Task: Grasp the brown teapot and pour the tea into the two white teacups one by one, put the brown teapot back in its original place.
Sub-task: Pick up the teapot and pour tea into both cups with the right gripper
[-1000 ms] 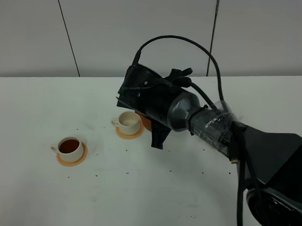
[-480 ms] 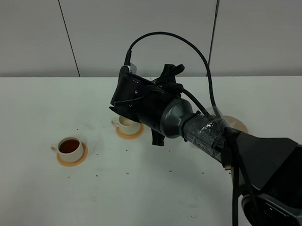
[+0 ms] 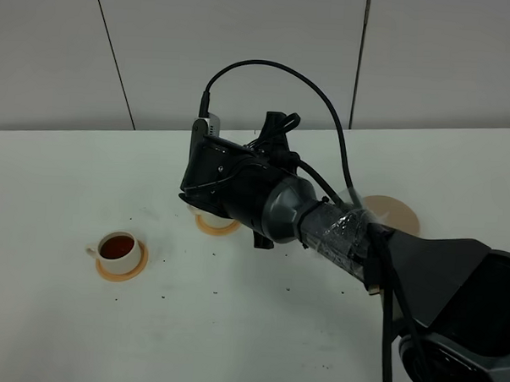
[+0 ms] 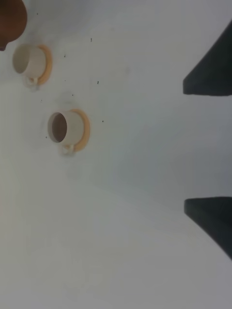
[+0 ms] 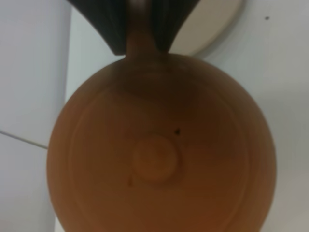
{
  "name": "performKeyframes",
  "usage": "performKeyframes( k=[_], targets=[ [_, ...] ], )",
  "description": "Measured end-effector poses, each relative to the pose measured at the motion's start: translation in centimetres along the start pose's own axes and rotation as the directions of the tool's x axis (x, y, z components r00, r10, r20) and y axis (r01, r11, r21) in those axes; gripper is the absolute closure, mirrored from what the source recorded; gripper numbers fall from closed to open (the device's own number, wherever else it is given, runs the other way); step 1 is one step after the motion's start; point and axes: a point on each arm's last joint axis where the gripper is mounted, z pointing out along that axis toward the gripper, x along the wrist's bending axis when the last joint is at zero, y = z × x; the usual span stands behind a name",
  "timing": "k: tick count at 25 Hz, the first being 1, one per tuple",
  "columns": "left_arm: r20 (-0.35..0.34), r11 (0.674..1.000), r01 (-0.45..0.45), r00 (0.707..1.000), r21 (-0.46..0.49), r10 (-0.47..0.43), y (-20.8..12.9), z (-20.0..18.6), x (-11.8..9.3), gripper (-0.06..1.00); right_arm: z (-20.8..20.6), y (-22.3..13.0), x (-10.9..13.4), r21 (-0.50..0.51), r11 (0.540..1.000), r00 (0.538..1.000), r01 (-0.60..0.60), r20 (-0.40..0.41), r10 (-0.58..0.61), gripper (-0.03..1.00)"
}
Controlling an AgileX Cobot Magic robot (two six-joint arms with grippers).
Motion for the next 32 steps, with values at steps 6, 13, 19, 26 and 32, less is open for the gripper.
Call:
performKeyframes(
  k=[6,13,19,26,32],
  targets=[
    [0.000,1.000,0.000,1.000,0.000,0.000,0.0,0.0,0.0,0.41,0.3,0.7,0.9,0.004,0.999,0.999,0.032,0.011,-0.032,0.88],
    [0.000,1.000,0.000,1.000,0.000,0.000,0.0,0.0,0.0,0.41,1.1,0.9,1.4,0.031,0.997,0.997,0.064,0.038,-0.065,0.88],
    [0.000,1.000,0.000,1.000,0.000,0.000,0.0,0.0,0.0,0.41,1.2,0.8,1.0,0.046,0.996,0.993,0.083,0.078,-0.086,0.88],
    [0.000,1.000,-0.002,1.000,0.000,0.002,0.0,0.0,0.0,0.41,1.0,0.9,0.9,0.055,0.993,0.989,0.103,0.103,-0.109,0.88],
    [0.000,1.000,-0.001,1.000,0.000,0.001,0.0,0.0,0.0,0.41,0.7,1.3,1.1,0.037,0.987,0.981,0.157,0.114,-0.160,0.88]
  ],
)
